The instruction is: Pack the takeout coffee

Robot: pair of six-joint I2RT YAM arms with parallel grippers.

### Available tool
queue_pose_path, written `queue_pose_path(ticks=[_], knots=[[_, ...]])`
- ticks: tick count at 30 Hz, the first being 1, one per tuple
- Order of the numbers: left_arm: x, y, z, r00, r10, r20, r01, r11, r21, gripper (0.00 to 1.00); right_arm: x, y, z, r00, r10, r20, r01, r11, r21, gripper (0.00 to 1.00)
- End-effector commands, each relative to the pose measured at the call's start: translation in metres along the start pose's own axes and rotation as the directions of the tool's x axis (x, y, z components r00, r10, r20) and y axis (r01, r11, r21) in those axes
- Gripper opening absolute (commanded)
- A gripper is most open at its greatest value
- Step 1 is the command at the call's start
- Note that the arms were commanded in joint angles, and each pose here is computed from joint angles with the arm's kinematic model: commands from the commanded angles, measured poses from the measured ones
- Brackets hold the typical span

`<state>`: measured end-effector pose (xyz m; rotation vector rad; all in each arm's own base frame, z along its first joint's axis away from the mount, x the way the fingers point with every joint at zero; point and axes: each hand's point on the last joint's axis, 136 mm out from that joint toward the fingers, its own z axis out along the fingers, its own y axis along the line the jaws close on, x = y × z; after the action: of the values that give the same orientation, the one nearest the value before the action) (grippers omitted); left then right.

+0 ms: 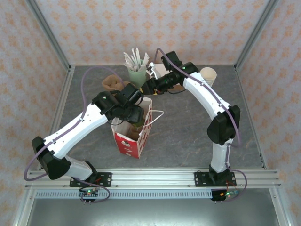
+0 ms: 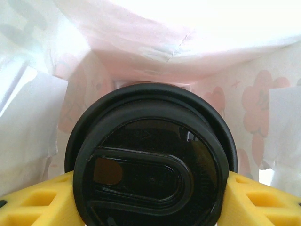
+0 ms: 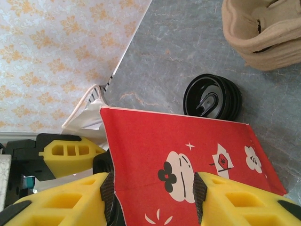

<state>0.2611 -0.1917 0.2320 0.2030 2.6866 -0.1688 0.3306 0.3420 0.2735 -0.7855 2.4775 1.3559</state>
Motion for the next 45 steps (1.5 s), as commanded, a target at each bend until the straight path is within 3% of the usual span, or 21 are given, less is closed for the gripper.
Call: queue_pose_path(ticks=[1, 19, 45], knots=[[-0.012, 0.006, 0.005, 0.999, 0.031, 0.025, -0.03, 0.999, -0.04, 0.62, 0.0, 0.004, 0.0, 1.0, -0.019, -0.009, 0.019, 1.0, -0.014, 0.51], [-0.008, -0.001, 0.019, 0.994, 0.101, -0.049, -0.102, 0.995, -0.017, 0.62, -0.014, -0.005, 0.009, 1.0, 0.003, 0.021, -0.003, 1.0, -0.009, 0.51], [-0.009, -0.011, 0.05, 0.991, 0.109, -0.081, -0.11, 0.994, -0.001, 0.63, -0.026, -0.013, 0.002, 0.999, -0.001, 0.051, 0.001, 1.0, 0.005, 0.52]])
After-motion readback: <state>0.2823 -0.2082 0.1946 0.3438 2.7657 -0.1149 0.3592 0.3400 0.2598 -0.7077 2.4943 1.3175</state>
